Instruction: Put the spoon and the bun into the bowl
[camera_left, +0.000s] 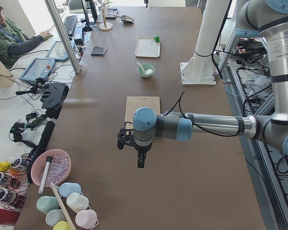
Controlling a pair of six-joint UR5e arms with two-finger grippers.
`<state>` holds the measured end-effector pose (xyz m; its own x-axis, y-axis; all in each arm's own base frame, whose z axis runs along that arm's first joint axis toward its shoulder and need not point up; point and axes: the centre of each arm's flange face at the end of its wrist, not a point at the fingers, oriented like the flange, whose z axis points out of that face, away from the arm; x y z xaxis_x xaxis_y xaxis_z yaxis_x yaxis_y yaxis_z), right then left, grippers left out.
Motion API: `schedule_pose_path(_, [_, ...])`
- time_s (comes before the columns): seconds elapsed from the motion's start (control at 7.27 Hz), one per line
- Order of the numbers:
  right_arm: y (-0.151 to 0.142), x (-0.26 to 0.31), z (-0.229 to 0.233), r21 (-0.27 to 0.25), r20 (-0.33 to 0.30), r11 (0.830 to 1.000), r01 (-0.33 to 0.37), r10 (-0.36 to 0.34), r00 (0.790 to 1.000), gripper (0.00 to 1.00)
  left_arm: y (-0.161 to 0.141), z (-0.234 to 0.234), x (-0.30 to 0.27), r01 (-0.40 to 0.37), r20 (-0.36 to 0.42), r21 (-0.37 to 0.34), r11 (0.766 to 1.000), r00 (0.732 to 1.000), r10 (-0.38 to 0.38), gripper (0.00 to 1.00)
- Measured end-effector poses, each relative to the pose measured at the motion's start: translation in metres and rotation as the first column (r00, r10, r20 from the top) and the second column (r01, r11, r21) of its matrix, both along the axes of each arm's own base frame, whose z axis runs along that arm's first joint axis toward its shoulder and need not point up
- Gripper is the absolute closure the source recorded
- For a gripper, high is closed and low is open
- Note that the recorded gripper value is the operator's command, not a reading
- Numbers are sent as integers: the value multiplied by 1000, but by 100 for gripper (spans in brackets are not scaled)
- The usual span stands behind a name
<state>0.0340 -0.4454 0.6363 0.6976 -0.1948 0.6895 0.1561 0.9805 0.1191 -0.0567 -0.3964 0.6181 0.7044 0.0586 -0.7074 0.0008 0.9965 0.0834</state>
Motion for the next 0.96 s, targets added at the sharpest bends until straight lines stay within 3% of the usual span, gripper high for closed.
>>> schedule_pose_path(0.96, [-1,-7,-1,3,0,1000,15,-15,1000,0,3,2,0,-1,0,-6,1000,1000,1,2])
